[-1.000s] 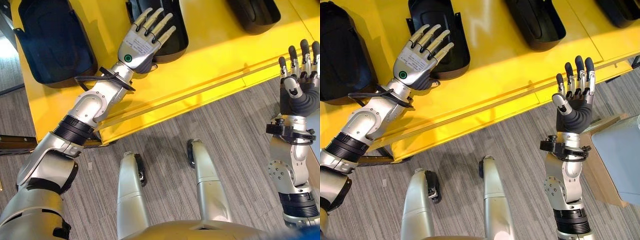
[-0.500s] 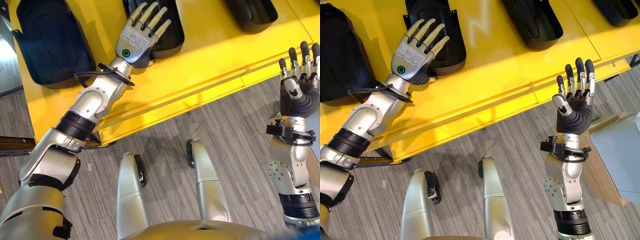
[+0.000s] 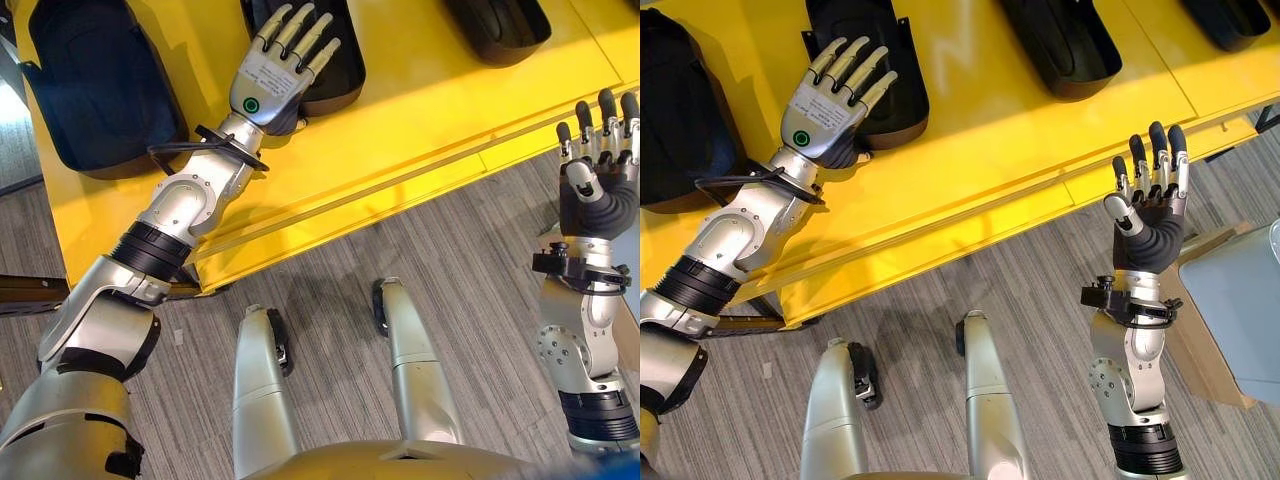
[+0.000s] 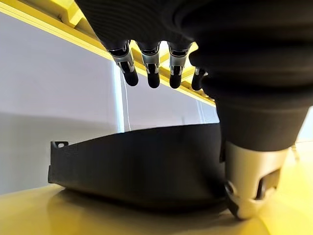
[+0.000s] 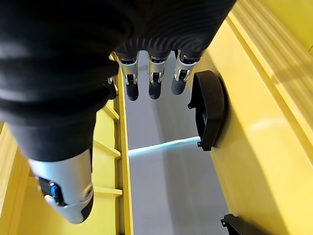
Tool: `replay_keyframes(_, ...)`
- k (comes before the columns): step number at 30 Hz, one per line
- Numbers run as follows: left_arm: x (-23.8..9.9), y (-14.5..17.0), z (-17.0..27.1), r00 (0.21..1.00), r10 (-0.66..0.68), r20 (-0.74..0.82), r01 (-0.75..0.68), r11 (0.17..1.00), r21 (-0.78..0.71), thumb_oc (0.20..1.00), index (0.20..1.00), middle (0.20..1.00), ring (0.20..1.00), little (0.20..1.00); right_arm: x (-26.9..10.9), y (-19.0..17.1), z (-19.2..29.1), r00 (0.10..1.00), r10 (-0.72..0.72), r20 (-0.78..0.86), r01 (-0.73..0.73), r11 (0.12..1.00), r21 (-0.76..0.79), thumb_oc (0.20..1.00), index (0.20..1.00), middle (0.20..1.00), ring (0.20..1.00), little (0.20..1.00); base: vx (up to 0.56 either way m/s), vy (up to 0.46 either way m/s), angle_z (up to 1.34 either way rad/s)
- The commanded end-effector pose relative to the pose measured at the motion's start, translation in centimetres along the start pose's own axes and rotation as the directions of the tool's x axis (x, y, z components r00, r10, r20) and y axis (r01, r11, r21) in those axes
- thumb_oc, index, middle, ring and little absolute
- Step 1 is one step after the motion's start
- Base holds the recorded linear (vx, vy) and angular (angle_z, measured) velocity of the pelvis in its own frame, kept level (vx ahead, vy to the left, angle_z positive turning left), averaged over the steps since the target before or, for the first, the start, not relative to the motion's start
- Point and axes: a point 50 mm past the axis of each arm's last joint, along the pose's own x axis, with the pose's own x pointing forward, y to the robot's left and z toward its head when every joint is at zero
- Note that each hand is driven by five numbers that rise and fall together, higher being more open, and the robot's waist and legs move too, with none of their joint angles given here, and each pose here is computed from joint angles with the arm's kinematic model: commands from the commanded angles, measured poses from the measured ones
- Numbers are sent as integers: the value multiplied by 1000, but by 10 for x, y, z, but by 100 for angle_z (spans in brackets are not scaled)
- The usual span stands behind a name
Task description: Move parts from the plastic box to the shelf.
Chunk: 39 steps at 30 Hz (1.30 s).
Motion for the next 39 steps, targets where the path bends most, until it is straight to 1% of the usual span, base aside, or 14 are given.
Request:
replay_keyframes(1,36,27,-10,994,109,-10,-108,993,41,1000,1000,1000,1000,1000,13,9,30,984,78,157,-76,997,-18,1000,1000,1000,1000,1000,0,0,0)
replay_keyframes(12,48,28,6,992,124,21,-123,992,-8,1000,1000,1000,1000,1000,13,9,32,983,75,167,-71,997,-27,1000,1000,1000,1000,1000,2,-6,-2)
replay_keyframes(24,44,39,11,982,183,48,-181,982,-46,1000,1000,1000,1000,1000,11,9,31,985,73,158,-71,997,-20,1000,1000,1000,1000,1000,0,0,0)
replay_keyframes(32,47,63,24,946,315,76,-303,943,-138,1000,1000,1000,1000,1000,11,10,31,983,85,162,-85,996,-10,1000,1000,1000,1000,1000,0,0,0)
replay_keyframes(36,48,78,36,911,402,90,-375,900,-220,1000,1000,1000,1000,1000,11,14,31,981,97,166,-99,995,4,1000,1000,1000,1000,1000,0,0,0)
replay_keyframes(39,49,91,50,877,472,86,-419,841,-341,1000,1000,1000,1000,1000,12,15,32,979,105,174,-107,994,3,1000,1000,1000,1000,1000,0,0,0)
